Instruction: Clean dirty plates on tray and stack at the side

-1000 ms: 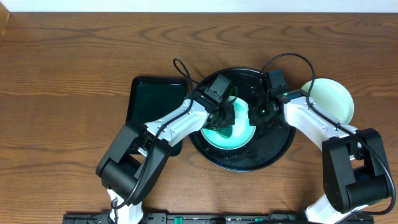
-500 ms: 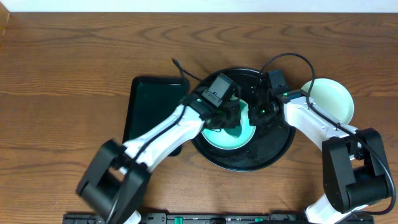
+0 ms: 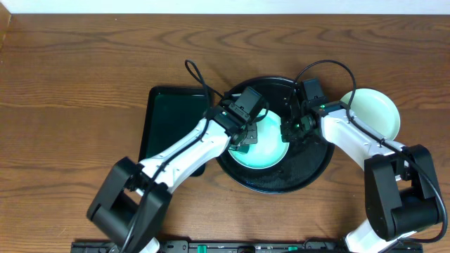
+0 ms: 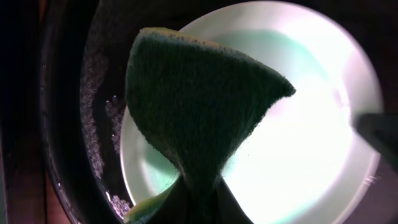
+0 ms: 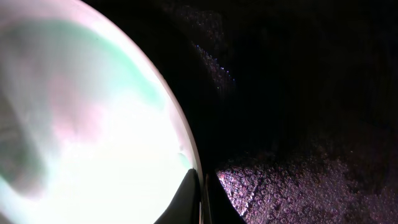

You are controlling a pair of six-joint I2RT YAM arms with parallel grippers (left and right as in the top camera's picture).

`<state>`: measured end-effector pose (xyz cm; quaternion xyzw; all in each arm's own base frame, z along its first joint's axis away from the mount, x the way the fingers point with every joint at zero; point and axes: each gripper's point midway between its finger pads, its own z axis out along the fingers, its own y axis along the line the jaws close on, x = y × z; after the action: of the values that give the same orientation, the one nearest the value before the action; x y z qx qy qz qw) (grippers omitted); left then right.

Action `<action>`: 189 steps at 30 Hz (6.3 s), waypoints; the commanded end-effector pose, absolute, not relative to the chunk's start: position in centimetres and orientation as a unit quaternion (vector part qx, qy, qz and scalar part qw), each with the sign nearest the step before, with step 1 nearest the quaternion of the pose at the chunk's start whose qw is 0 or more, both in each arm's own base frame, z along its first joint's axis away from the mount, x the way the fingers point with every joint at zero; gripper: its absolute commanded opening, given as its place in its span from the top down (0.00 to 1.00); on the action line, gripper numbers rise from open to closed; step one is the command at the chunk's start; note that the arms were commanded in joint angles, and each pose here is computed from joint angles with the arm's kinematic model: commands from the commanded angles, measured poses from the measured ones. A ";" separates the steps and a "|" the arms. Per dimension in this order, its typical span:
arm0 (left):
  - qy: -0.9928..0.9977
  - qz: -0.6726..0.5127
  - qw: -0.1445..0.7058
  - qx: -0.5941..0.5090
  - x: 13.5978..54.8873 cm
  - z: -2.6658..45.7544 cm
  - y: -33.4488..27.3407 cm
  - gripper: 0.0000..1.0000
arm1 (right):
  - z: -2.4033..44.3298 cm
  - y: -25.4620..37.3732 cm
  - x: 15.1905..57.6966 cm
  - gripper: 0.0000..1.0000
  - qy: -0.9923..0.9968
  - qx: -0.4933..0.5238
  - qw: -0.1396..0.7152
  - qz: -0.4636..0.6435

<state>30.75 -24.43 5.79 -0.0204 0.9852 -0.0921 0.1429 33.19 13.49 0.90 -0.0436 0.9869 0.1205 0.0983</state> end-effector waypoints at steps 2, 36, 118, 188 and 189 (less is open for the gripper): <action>0.990 -0.051 0.128 -0.033 30.7 3.1 -23.5 0.92 | 0.5 14.3 32.5 0.99 0.986 -0.051 0.085 0.134; 0.981 -0.191 0.040 0.002 27.5 2.0 -30.4 0.92 | 0.5 14.3 32.6 0.99 0.986 -0.052 0.087 0.134; 0.963 -0.047 0.252 -0.084 35.2 14.9 -4.8 0.42 | 0.5 14.3 32.6 0.78 0.986 -0.052 0.086 0.134; 0.935 0.009 0.326 -0.143 35.2 19.0 0.0 0.20 | 14.5 29.8 36.8 0.99 0.941 -0.086 0.313 0.099; 0.935 0.009 0.326 -0.143 35.2 19.0 0.0 0.20 | 14.7 30.2 36.9 0.99 0.938 -0.088 0.321 0.098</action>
<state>35.18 -0.35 18.82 -0.1400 0.9355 0.0011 0.3244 35.81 29.93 12.16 -0.1055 0.9516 0.1180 0.2634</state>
